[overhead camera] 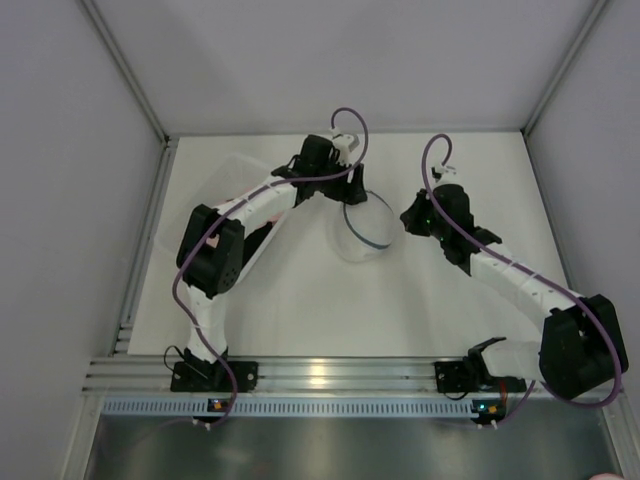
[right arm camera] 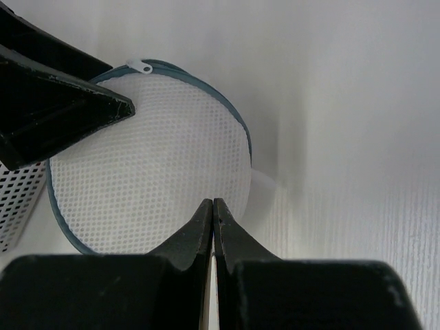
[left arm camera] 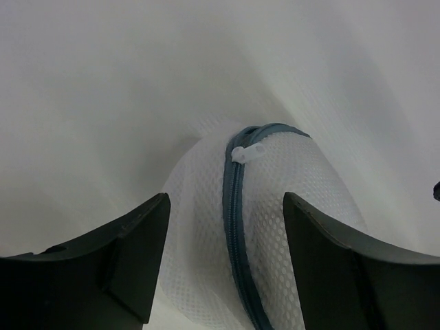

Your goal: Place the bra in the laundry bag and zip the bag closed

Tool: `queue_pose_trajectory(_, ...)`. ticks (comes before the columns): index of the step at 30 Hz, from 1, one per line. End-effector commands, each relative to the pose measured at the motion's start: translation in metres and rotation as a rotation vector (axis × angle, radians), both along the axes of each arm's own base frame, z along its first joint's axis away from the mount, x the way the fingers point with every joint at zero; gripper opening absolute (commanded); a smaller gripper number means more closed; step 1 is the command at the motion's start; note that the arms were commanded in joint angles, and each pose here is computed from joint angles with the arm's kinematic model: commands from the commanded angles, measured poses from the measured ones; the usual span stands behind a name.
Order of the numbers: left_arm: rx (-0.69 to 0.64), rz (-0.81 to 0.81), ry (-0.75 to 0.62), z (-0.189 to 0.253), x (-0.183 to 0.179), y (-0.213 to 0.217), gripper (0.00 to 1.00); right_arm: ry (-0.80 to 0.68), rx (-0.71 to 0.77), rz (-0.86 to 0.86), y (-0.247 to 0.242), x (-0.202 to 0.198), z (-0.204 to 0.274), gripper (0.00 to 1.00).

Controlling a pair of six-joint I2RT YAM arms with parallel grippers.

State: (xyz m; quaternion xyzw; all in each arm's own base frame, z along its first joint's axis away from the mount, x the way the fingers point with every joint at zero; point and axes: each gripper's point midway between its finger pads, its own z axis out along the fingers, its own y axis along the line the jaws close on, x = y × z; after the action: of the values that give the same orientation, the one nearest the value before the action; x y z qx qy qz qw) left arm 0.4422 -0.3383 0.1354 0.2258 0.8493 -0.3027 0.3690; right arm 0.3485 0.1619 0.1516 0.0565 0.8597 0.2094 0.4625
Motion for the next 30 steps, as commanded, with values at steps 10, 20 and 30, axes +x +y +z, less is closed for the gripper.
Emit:
queue_pose_trajectory(10,-0.113,-0.164,-0.154,0.067,-0.017,-0.015,0.0,-0.065,0.061,-0.064,-0.006,0.014,0.038,0.01)
queue_pose_trajectory(20,-0.119,-0.084,-0.468,0.117,-0.072,0.001,0.0,-0.164,0.335,0.15,0.043,0.003,0.099,0.21)
queue_pose_trajectory(30,-0.177,-0.03,-0.539,0.125,-0.099,-0.003,0.0,-0.107,0.535,0.257,0.066,-0.031,0.092,0.39)
